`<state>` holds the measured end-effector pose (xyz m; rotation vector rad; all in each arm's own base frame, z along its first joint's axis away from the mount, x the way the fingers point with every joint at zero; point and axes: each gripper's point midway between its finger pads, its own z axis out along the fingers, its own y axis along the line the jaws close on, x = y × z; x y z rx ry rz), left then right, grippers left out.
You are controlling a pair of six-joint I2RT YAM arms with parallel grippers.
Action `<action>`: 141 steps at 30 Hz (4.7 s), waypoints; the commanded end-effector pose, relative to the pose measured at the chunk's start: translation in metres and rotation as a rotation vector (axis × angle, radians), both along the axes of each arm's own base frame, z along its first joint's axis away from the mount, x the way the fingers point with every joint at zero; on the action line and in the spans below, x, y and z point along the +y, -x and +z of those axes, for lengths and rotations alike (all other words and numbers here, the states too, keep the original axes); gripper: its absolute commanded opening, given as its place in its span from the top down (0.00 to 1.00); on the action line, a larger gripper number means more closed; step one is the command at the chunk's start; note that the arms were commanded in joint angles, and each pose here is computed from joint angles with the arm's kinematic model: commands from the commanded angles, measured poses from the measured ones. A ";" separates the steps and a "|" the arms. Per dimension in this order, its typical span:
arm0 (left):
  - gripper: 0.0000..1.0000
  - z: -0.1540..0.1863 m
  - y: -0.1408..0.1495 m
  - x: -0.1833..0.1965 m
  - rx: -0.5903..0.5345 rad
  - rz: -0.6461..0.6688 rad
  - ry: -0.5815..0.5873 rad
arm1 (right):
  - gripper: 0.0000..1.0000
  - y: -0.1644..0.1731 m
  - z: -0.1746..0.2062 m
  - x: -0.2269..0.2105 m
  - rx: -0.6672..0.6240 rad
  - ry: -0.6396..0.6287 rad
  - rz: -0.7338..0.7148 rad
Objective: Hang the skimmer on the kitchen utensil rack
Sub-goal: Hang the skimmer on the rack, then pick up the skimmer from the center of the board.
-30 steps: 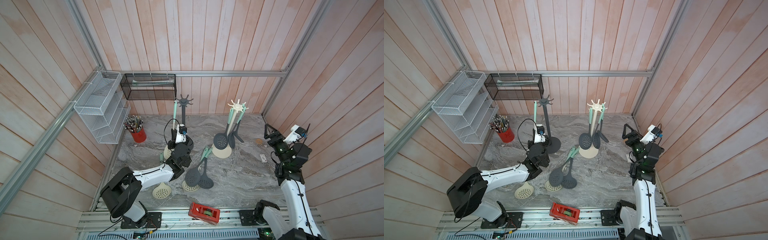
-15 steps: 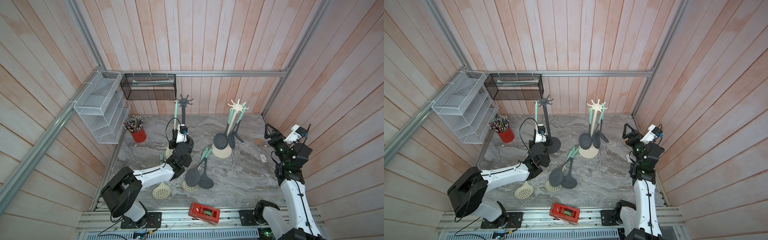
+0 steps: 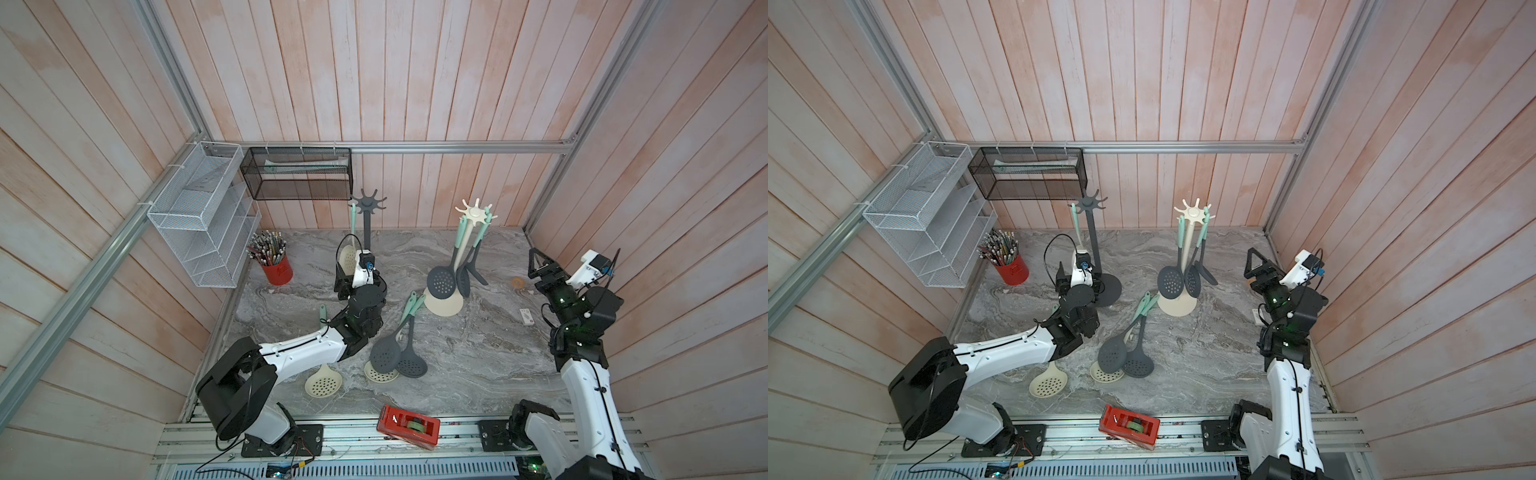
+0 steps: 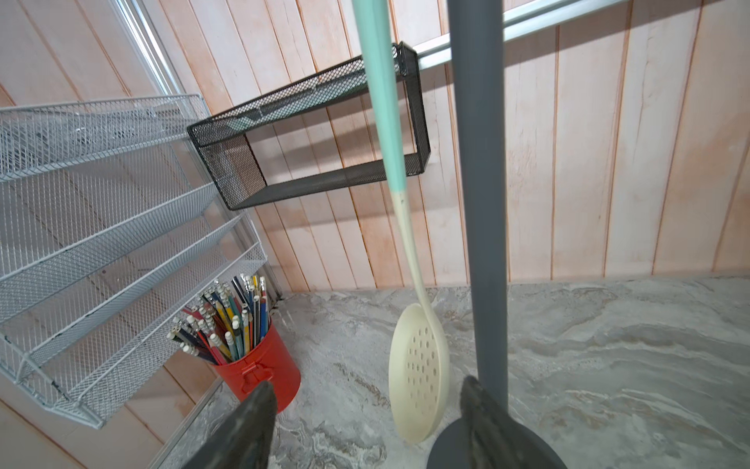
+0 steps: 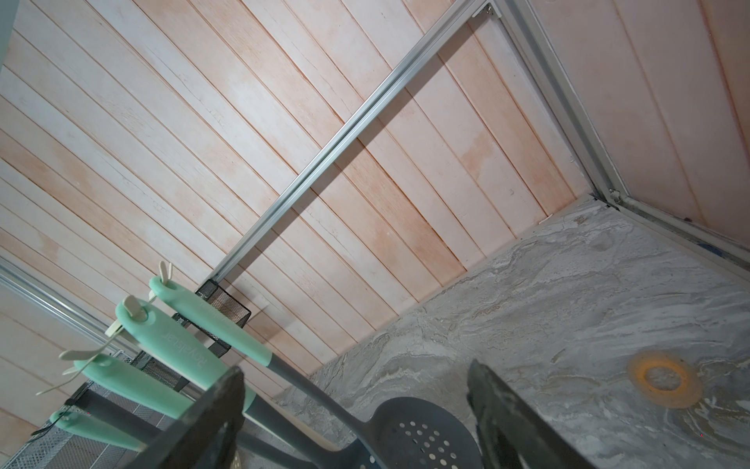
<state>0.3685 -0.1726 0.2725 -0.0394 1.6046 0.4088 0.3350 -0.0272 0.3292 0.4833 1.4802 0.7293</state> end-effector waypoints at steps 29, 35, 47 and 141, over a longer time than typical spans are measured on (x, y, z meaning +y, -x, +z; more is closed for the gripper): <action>0.33 -0.186 0.084 0.075 0.775 0.020 0.625 | 0.12 -0.003 -0.007 0.010 -0.023 -0.029 0.078; 0.39 -0.209 0.092 0.081 0.850 0.084 0.609 | 0.12 -0.004 -0.004 0.010 -0.025 -0.030 0.085; 0.47 -0.245 0.104 0.095 0.966 0.162 0.643 | 0.12 -0.006 -0.007 0.010 -0.018 -0.033 0.086; 1.00 0.133 0.077 -0.035 -0.129 -0.580 0.456 | 0.11 0.046 0.025 0.368 -0.232 0.329 1.010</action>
